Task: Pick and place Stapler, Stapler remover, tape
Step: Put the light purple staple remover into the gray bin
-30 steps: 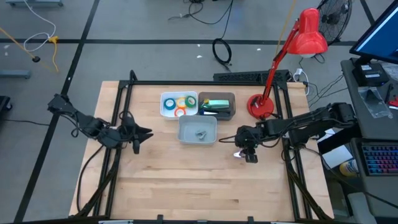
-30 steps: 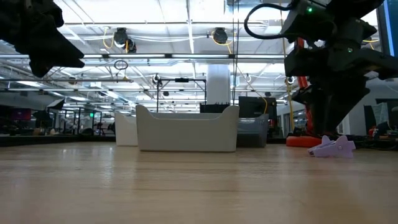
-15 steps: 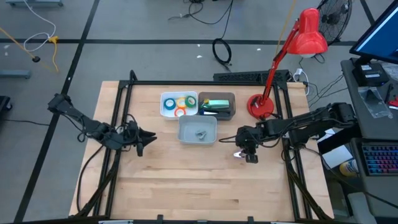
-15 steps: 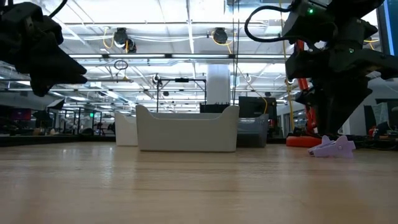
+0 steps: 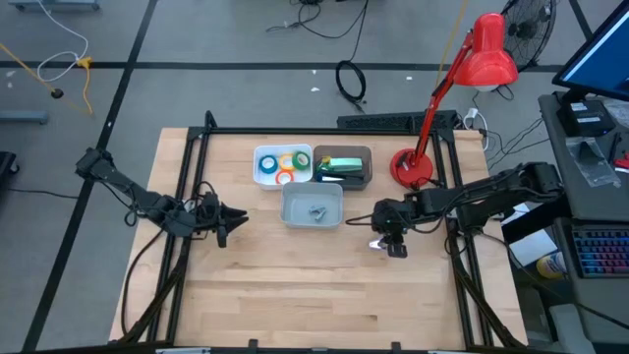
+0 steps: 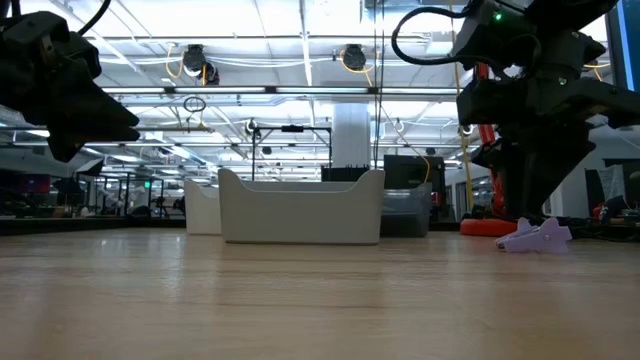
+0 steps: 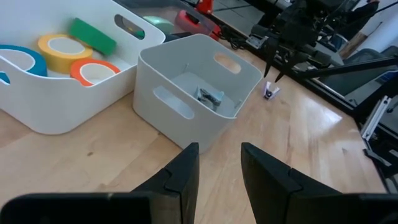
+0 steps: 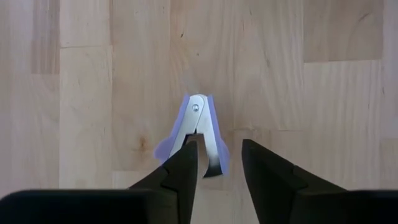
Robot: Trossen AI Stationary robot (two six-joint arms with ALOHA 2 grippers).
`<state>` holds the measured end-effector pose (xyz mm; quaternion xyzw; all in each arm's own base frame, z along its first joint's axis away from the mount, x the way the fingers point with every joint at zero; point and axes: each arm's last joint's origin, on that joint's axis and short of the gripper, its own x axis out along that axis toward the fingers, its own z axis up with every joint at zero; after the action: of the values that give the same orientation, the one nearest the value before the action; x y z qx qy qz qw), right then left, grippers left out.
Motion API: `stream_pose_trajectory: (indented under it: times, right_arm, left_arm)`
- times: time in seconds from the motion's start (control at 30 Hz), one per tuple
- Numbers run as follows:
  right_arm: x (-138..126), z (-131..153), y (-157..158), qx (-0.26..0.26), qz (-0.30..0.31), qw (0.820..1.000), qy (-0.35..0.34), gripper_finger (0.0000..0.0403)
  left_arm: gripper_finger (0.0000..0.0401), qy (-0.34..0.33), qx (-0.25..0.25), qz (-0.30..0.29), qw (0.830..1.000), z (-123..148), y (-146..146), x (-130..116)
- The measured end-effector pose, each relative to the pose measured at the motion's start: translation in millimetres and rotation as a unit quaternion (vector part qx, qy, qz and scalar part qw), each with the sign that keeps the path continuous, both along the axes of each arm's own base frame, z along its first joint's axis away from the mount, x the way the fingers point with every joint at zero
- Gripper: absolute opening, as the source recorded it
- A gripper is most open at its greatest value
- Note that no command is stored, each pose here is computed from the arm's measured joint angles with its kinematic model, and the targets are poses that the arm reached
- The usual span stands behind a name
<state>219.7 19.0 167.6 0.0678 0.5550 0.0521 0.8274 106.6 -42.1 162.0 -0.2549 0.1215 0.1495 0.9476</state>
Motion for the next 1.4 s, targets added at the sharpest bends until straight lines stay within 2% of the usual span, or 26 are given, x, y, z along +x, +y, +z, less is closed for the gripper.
stream_pose_trajectory:
  times: [0.37,0.97,1.4]
  right_arm:
    - [11.7,-28.4,2.1,0.020,0.008,0.999,0.048,0.0086]
    - [8.4,-15.0,1.1,0.028,-0.009,0.999,0.023,0.0063]
    - [5.0,-15.8,0.7,0.024,-0.007,0.999,0.042,0.0012]
  left_arm:
    - [0.0120,0.002,0.001,-0.002,1.000,-0.2,0.0,0.0]
    - [0.0120,0.004,-0.008,-0.014,1.000,-0.5,-0.8,0.1]
    - [0.0120,0.004,-0.008,-0.014,1.000,-0.5,-0.9,0.1]
